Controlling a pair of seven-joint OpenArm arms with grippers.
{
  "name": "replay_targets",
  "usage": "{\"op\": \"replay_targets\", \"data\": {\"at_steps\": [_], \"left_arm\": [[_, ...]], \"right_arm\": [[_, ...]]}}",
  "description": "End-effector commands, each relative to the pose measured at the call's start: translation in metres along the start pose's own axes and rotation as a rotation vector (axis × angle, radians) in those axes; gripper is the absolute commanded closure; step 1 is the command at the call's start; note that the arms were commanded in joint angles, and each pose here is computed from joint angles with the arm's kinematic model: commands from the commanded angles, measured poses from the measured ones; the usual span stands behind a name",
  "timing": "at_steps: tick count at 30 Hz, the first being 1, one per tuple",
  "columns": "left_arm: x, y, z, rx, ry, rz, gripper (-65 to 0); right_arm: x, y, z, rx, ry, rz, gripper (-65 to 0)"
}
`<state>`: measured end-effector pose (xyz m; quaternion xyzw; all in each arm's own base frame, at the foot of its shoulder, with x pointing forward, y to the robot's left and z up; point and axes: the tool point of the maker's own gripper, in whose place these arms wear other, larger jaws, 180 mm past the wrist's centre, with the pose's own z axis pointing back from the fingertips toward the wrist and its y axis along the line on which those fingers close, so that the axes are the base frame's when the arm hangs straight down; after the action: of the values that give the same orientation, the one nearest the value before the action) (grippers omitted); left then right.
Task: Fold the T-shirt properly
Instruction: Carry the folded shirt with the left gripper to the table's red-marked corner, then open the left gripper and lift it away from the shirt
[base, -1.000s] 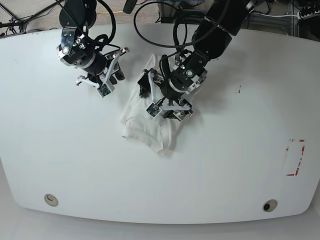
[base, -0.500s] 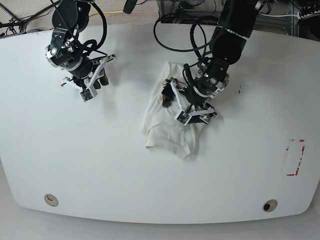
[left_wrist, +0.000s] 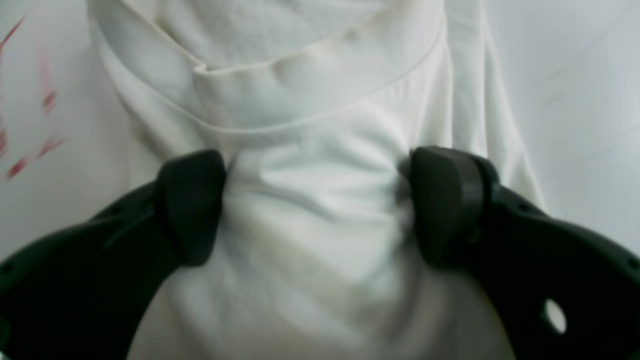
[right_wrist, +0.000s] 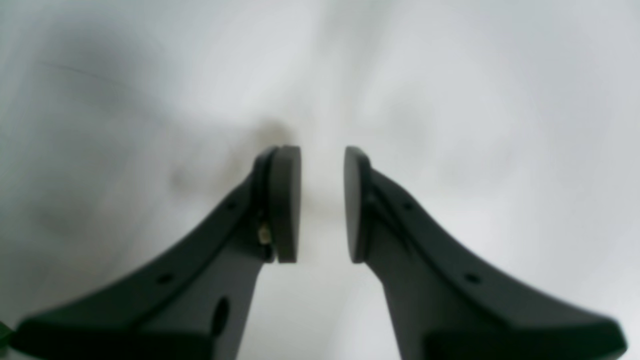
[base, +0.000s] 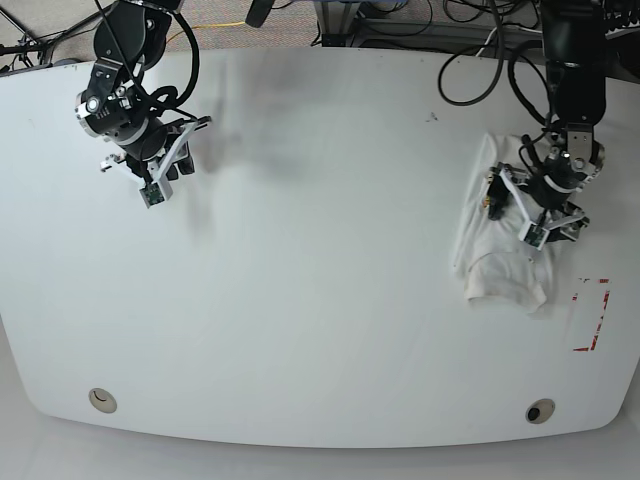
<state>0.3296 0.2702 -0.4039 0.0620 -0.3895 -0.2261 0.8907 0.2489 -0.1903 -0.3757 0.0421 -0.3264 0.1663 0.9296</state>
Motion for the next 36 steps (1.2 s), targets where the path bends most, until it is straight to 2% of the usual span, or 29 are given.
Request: {"op": "replay_targets", "data": {"at_steps": [1, 8, 14, 24, 27, 32, 36], "left_arm": [[-0.075, 0.043, 0.015, 0.076, 0.267, -0.054, -54.2], [-0.133, 0.108, 0.043, 0.123, 0.325, 0.006, -54.2], [-0.155, 0.136, 0.061, 0.14, 0.357, 0.011, -54.2], [-0.11, 0.195, 0.09, 0.215, 0.212, 0.087, -54.2], [-0.073, 0.195, 0.089, 0.21, 0.135, 0.025, -54.2], [-0.038, 0.187, 0.093, 0.207, 0.142, -0.077, -54.2], [0.0, 0.172, 0.094, 0.215, 0.074, -0.112, -54.2]], "right_arm": [[0.02, -0.004, 0.005, -0.011, -0.065, 0.017, -13.6], [0.022, -0.004, 0.006, -0.013, -0.071, 0.017, -13.6], [0.023, -0.004, 0.008, -0.017, -0.077, 0.023, -13.6], [0.027, -0.005, 0.012, -0.028, -0.089, 0.036, -13.6], [0.027, -0.009, 0.013, -0.035, -0.087, 0.047, -13.6], [0.03, -0.014, 0.015, -0.048, -0.088, 0.06, -13.6], [0.038, -0.013, 0.015, -0.047, -0.138, 0.06, -13.6]]}}
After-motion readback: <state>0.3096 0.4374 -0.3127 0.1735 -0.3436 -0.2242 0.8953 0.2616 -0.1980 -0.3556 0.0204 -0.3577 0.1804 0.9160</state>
